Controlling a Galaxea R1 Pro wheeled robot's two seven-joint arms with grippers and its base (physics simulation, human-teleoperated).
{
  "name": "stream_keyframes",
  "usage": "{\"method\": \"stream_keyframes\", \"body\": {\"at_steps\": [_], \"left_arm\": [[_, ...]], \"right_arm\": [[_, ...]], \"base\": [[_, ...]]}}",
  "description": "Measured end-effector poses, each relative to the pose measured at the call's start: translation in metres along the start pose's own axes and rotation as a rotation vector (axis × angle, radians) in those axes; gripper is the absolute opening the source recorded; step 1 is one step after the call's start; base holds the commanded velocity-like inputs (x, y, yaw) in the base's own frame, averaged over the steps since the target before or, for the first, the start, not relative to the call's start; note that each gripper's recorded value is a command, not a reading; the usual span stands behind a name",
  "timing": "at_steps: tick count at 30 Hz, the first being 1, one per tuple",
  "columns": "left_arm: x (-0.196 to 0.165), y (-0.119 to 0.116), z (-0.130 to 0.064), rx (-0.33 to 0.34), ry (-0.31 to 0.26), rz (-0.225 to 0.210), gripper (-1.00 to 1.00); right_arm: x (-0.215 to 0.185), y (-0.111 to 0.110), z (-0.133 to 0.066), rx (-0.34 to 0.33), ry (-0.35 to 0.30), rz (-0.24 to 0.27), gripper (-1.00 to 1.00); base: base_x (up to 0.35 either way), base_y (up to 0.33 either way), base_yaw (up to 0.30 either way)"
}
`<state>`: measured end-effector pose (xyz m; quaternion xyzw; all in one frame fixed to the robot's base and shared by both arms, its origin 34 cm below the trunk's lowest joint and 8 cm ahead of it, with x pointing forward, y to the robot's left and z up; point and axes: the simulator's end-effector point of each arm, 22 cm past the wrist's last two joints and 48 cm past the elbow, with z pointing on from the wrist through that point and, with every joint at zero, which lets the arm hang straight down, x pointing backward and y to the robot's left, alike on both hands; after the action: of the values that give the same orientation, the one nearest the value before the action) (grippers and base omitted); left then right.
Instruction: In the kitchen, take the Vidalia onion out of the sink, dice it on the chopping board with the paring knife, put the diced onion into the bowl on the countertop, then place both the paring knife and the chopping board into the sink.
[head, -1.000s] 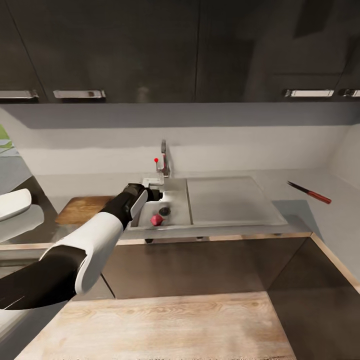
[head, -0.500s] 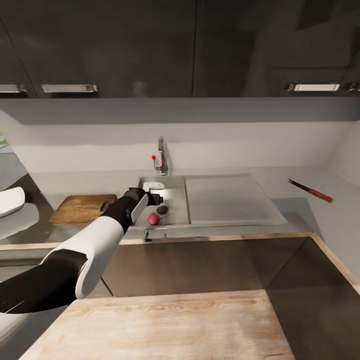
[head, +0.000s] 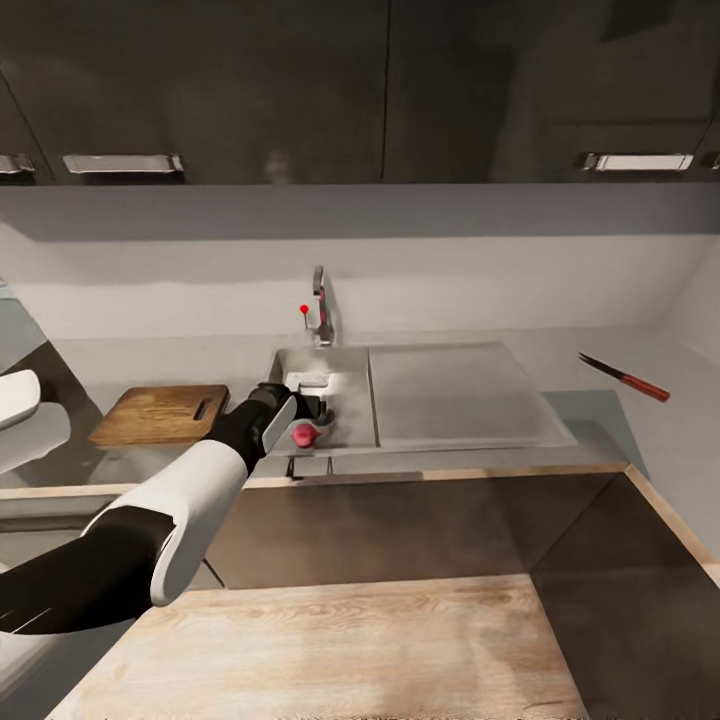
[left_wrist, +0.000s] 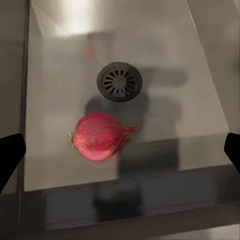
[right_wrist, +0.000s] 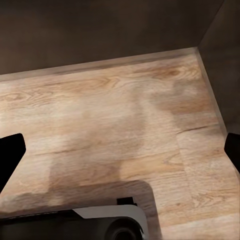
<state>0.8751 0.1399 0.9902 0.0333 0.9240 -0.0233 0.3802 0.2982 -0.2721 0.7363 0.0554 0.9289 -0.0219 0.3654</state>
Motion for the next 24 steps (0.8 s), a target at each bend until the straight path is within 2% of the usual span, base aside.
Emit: {"method": "stream_keyframes", "body": {"at_steps": [3,9,24], "left_arm": [[0.004,0.000,0.003,0.000,0.007,0.000,1.00],[0.012,0.000,0.008,0.001,0.019,-0.001,1.00],[0.026,0.000,0.021,0.002,0.045,-0.003,1.00]], "right_arm": [[0.002,0.000,0.000,0.000,0.005,0.000,1.00],[0.007,0.000,-0.001,0.000,0.024,0.000,1.00],[0.019,-0.001,-0.002,0.002,0.069,0.002,1.00]], "base": [[0.035,0.000,0.000],[0.217,0.000,0.000],[0.029,0.000,0.000]]}}
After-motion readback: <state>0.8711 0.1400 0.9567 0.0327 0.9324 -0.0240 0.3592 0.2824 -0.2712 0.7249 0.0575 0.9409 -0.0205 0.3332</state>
